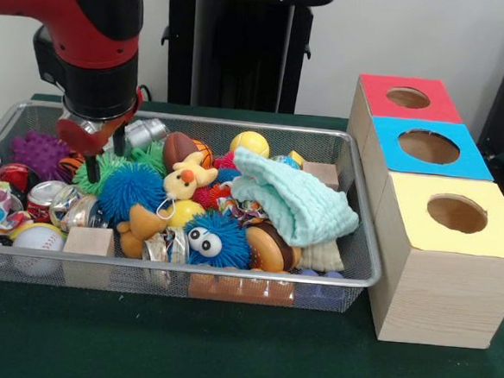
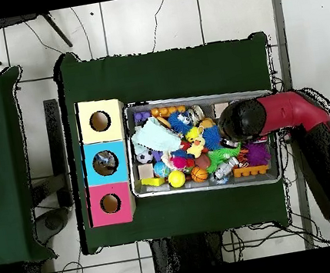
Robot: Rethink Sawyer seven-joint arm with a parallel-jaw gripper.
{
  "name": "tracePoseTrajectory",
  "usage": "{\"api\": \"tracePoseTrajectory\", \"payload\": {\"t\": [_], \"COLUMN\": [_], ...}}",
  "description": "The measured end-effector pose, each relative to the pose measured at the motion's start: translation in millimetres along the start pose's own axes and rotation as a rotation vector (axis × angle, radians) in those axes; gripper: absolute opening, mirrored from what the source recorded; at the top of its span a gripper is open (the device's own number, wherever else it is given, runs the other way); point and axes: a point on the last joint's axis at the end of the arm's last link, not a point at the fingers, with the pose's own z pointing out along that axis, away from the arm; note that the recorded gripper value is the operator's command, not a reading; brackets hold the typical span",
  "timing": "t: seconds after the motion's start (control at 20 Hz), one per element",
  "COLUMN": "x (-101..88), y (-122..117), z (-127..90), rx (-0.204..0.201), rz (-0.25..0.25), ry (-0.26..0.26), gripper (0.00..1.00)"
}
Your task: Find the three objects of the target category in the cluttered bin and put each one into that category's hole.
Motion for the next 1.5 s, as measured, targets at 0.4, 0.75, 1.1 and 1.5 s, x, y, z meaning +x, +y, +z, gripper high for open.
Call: {"api": "tracePoseTrajectory", "payload": {"t": [0.4,0.75,1.1,1.5], "x": [1.3,-0.3,0.4,-2.0], "y": [-3,2,5,4], "z": [5,27,42,52], "rx": [-0.026,-0.074,-0.101,-0.095], "rz": [0.019,0.034,0.042,0.047], "ry": [-0.022,-0.077,-0.110,-0.148], "gripper": [1.00,1.00,1.00,1.00]}}
